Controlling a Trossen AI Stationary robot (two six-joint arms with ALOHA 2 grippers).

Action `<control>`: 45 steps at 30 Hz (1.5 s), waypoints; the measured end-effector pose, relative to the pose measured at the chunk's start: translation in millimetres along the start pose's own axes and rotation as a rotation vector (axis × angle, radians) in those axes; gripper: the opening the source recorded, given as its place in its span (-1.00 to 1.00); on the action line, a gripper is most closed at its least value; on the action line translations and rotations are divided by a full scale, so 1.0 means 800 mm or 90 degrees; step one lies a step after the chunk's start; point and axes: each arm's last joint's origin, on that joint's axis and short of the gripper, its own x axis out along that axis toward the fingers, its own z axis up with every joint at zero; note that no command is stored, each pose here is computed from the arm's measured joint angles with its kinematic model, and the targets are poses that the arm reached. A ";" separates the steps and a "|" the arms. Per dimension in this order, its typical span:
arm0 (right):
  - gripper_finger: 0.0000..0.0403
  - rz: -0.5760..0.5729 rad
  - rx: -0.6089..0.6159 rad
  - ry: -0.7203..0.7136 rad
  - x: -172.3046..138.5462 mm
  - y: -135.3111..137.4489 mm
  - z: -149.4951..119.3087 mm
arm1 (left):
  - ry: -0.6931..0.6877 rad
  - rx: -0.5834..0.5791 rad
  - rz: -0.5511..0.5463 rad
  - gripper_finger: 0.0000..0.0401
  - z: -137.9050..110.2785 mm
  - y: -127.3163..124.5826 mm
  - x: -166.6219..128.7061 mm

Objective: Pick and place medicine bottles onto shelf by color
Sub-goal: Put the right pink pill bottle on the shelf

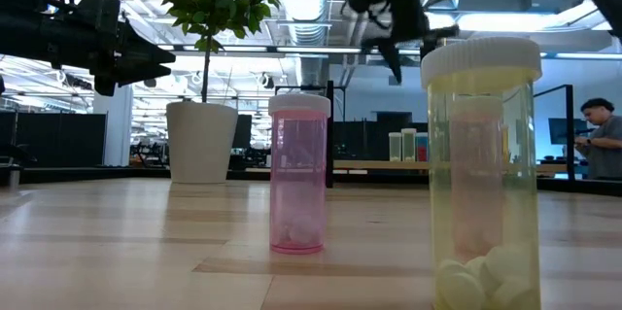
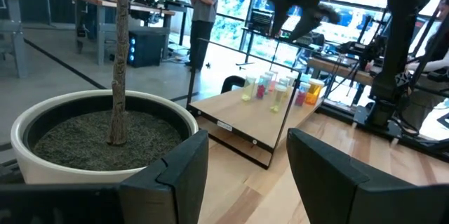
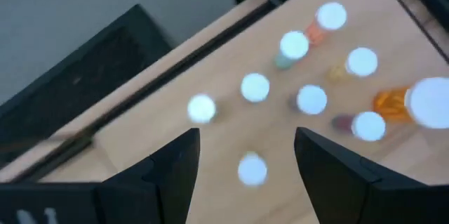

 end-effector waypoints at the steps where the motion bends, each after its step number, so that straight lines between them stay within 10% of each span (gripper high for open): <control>1: 0.27 0.013 -0.015 0.001 -0.010 -0.005 -0.003 | 0.000 0.000 0.000 -0.10 0.000 0.000 0.000; 11: 0.27 0.087 -0.103 0.021 -0.075 -0.088 -0.047 | 0.000 0.000 0.000 -0.10 0.000 0.000 0.000; 25: 0.27 0.097 -0.219 0.223 -0.077 -0.238 -0.198 | 0.000 0.000 0.000 -0.10 0.000 0.000 0.000; 45: 0.27 0.075 -0.227 0.478 -0.076 -0.267 -0.416 | 0.000 0.000 0.000 -0.10 0.000 0.000 0.000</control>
